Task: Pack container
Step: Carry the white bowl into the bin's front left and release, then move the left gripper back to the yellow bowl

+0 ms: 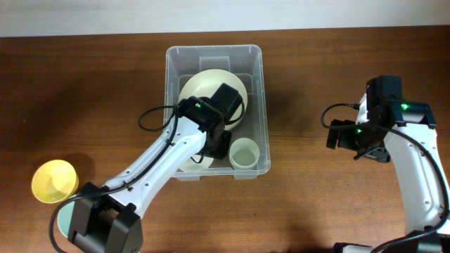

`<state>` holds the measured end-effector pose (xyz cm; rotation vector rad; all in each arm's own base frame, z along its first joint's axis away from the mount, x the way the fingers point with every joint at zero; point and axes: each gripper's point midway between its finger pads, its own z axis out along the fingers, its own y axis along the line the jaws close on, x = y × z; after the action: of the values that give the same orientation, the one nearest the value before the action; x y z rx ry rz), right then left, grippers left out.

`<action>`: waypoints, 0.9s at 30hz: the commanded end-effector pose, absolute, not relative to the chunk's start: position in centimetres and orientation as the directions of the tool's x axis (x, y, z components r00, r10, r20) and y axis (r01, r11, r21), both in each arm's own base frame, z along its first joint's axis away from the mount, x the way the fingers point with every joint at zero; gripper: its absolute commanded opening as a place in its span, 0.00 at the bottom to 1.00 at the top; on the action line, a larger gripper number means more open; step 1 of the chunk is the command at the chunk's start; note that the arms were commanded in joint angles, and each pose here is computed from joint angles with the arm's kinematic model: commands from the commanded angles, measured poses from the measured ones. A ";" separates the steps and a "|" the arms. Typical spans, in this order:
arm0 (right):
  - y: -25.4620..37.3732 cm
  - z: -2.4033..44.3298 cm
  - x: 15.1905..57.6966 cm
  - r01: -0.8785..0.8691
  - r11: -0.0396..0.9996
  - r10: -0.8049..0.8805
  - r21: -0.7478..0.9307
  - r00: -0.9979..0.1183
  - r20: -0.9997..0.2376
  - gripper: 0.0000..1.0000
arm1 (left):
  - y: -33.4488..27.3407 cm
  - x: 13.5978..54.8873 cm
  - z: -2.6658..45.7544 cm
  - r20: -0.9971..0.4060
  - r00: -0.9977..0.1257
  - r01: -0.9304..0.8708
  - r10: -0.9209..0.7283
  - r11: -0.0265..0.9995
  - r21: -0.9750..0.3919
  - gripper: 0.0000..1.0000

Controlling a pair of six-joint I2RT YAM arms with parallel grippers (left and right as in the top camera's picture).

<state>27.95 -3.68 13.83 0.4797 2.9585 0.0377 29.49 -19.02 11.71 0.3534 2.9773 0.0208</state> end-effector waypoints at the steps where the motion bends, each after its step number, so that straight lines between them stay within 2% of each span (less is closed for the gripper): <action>1: -4.0 14.5 28.1 0.314 0.949 0.316 0.042 -0.935 -0.163 0.99 | -18.2 31.9 15.0 -0.238 -0.953 0.183 0.190 0.982 0.050 0.45; 5: -4.0 14.5 28.1 0.313 0.949 0.316 0.042 -0.935 -0.164 0.99 | -14.3 35.0 21.8 -0.398 -0.914 0.056 0.077 0.996 0.066 0.45; 8: -4.0 14.5 28.1 0.314 0.949 0.316 0.042 -0.934 -0.164 0.99 | -9.9 36.1 25.6 -0.487 -0.866 -0.132 -0.113 0.991 0.005 0.46; 10: -4.0 14.5 28.1 0.314 0.949 0.316 0.042 -0.934 -0.164 0.99 | -5.4 36.2 27.4 -0.523 -0.793 -0.329 -0.311 0.942 -0.062 0.46; 11: -4.0 14.5 28.1 0.314 0.949 0.316 0.042 -0.934 -0.164 0.99 | -1.0 35.6 28.2 -0.520 -0.702 -0.506 -0.487 0.855 -0.116 0.46; 12: -4.0 14.5 28.1 0.314 0.949 0.316 0.042 -0.934 -0.164 0.99 | 1.4 35.0 28.2 -0.507 -0.646 -0.594 -0.571 0.793 -0.137 0.46; 14: -4.0 14.5 28.2 0.314 0.949 0.316 0.042 -0.934 -0.165 0.99 | 6.0 33.4 27.9 -0.473 -0.529 -0.742 -0.705 0.655 -0.146 0.46; 15: -4.1 14.5 28.2 0.313 0.949 0.316 0.043 -0.934 -0.167 0.99 | 9.5 32.1 27.1 -0.448 -0.446 -0.824 -0.775 0.550 -0.133 0.46; 18: -4.1 14.5 28.3 0.313 0.949 0.316 0.043 -0.934 -0.169 0.99 | 13.9 30.1 25.3 -0.420 -0.352 -0.899 -0.837 0.427 -0.099 0.46; 23: -4.1 14.6 28.3 0.313 0.949 0.316 0.044 -0.933 -0.171 0.99 | 18.7 27.4 20.1 -0.371 -0.235 -0.962 -0.899 0.269 -0.041 0.47; 24: -4.1 14.6 28.3 0.313 0.949 0.316 0.044 -0.933 -0.171 0.99 | 19.4 27.2 18.9 -0.364 -0.217 -0.968 -0.906 0.247 -0.038 0.50; 27: -4.1 14.6 28.3 0.313 0.949 0.316 0.044 -0.933 -0.171 0.99 | 20.7 26.8 14.5 -0.334 -0.242 -0.967 -0.911 0.255 0.006 0.51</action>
<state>28.11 -3.69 13.85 0.4780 2.9522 0.0378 27.58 20.00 18.56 -1.7095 2.1962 0.2778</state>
